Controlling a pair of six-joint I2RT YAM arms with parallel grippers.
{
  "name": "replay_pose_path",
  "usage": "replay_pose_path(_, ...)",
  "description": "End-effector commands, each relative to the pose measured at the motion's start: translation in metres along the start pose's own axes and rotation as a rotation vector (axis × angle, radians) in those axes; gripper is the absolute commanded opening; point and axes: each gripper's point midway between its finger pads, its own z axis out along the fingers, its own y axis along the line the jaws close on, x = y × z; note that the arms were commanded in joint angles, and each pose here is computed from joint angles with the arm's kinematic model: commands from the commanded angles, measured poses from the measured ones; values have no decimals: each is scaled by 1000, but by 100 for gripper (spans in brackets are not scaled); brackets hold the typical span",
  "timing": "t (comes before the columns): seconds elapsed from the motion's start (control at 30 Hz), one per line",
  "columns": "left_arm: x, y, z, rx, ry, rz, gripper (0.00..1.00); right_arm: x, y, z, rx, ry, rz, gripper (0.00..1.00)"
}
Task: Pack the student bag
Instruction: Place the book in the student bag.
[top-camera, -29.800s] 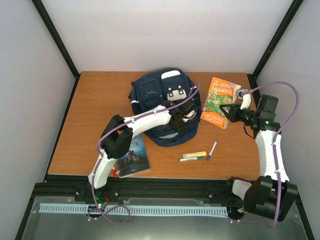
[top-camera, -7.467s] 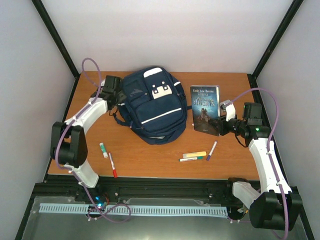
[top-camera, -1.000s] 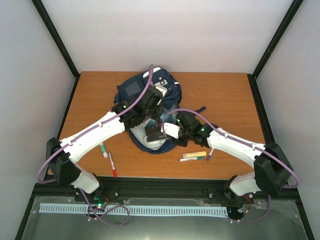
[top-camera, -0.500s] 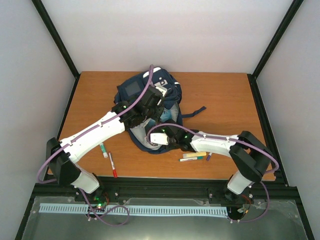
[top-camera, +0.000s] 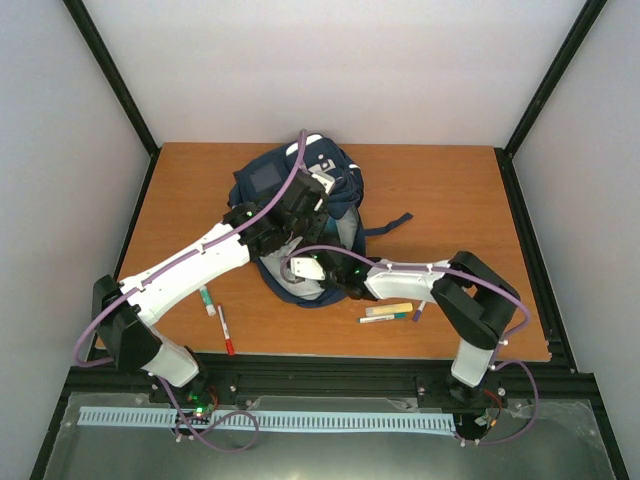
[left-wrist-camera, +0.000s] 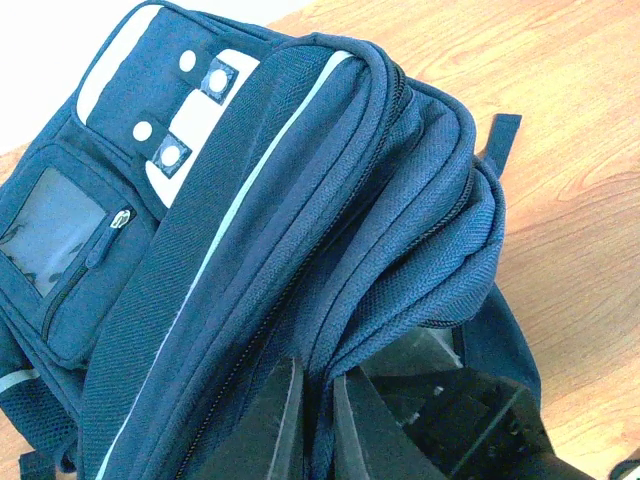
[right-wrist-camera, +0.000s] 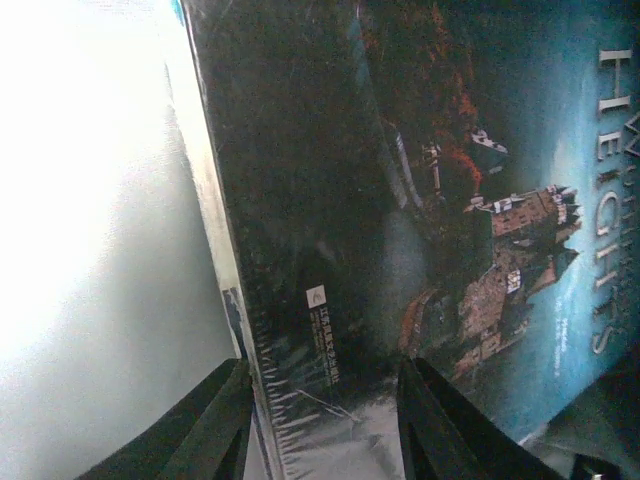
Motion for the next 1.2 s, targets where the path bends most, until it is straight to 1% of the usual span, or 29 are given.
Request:
replay_pose_path(0.0, -45, 1, -33, 47, -170, -74, 1, -18, -46, 9, 183, -7, -17, 39)
replay_pose_path(0.23, -47, 0, -37, 64, -178, -75, 1, -24, -72, 21, 305, 29, -38, 38)
replay_pose_path(0.37, -47, -3, -37, 80, -176, -75, 1, -22, -78, 25, 351, 51, -74, 38)
replay_pose_path(0.67, -47, -5, -39, 92, -176, -77, 1, -8, -77, 40, 337, 102, -58, 35)
replay_pose_path(0.77, -47, -5, -38, 91, -173, -76, 1, -5, -72, 38, 310, 103, -46, 35)
replay_pose_path(0.87, -46, -5, -37, 88, -172, -75, 1, -5, -65, 30, 257, 84, -19, 39)
replay_pose_path(0.97, -45, -5, -36, 89, -168, -73, 1, -5, -60, 11, 210, 59, 16, 43)
replay_pose_path(1.17, -44, -3, -32, 69, -161, -62, 1, 1, -18, -26, 7, 16, 104, 47)
